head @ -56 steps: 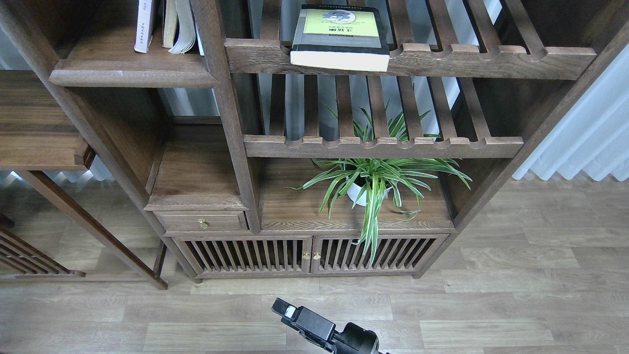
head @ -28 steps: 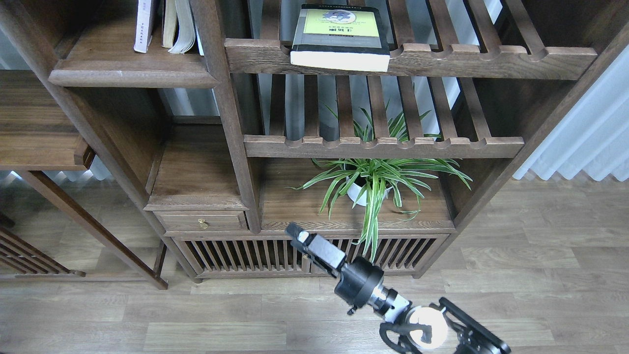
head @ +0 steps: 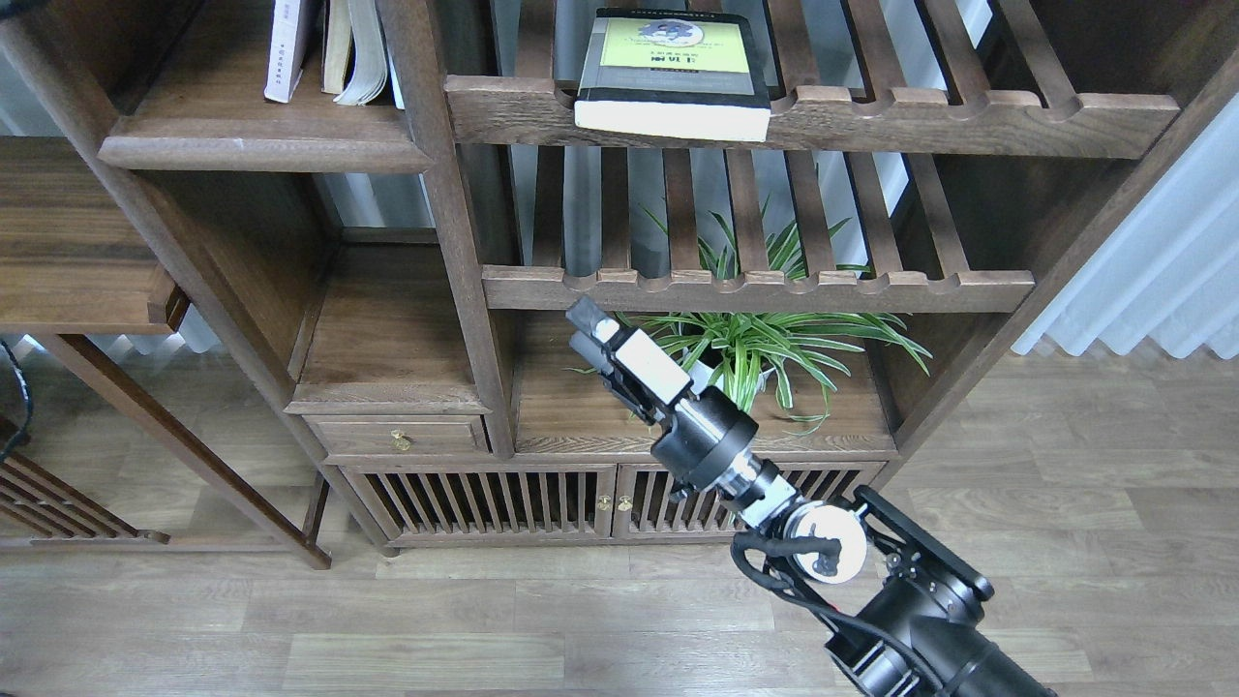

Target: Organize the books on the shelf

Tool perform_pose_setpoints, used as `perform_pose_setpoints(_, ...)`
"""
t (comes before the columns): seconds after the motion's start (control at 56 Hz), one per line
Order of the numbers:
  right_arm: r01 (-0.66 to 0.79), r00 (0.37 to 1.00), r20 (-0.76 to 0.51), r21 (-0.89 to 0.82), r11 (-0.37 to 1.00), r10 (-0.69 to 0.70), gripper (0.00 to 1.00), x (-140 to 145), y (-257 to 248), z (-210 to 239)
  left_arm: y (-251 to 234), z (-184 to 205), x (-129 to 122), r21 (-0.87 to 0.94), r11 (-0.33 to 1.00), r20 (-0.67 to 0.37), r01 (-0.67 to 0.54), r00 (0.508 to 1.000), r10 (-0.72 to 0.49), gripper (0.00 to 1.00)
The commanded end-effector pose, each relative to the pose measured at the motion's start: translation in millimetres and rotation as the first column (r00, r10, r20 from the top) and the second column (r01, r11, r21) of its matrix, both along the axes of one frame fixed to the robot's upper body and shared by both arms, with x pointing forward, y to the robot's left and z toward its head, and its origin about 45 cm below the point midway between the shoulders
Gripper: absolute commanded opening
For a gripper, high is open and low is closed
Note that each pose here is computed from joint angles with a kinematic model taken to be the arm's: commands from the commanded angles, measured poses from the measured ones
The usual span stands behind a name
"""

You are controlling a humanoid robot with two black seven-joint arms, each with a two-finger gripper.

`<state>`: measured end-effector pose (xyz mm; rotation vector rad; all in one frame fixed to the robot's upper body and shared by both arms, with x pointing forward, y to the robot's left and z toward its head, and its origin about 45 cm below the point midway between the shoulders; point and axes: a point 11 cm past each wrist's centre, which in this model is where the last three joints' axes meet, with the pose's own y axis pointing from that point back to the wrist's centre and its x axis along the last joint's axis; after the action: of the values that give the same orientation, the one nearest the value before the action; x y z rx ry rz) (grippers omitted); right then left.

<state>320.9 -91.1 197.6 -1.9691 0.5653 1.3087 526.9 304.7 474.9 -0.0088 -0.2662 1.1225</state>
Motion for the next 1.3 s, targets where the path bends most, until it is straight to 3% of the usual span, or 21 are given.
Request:
perform_pose_setpoints(0.0,0.030,0.999,0.029,0.047,0.998,-0.031,1.00,10,-4,18,4,-10,-2,-0.033,0.999,0.034,0.008,0.999,-0.007,0.05)
perform_pose_setpoints(0.268,0.022,0.998,0.056,0.059,0.998,-0.025,1.00,13,-2,29,18,-25,-5,-0.073,0.997,0.027,-0.016,0.999,0.018,0.05)
perform_pose_setpoints(0.554,0.013,0.997,0.077,0.064,0.998,-0.018,1.00,15,0,37,9,-47,-7,-0.157,0.987,0.084,0.021,0.996,-0.008,0.05)
perform_pose_setpoints(1.286,0.008,0.996,0.085,0.070,0.998,-0.014,1.00,14,1,41,20,-66,3,-0.153,0.987,0.007,-0.044,0.999,0.045,0.06)
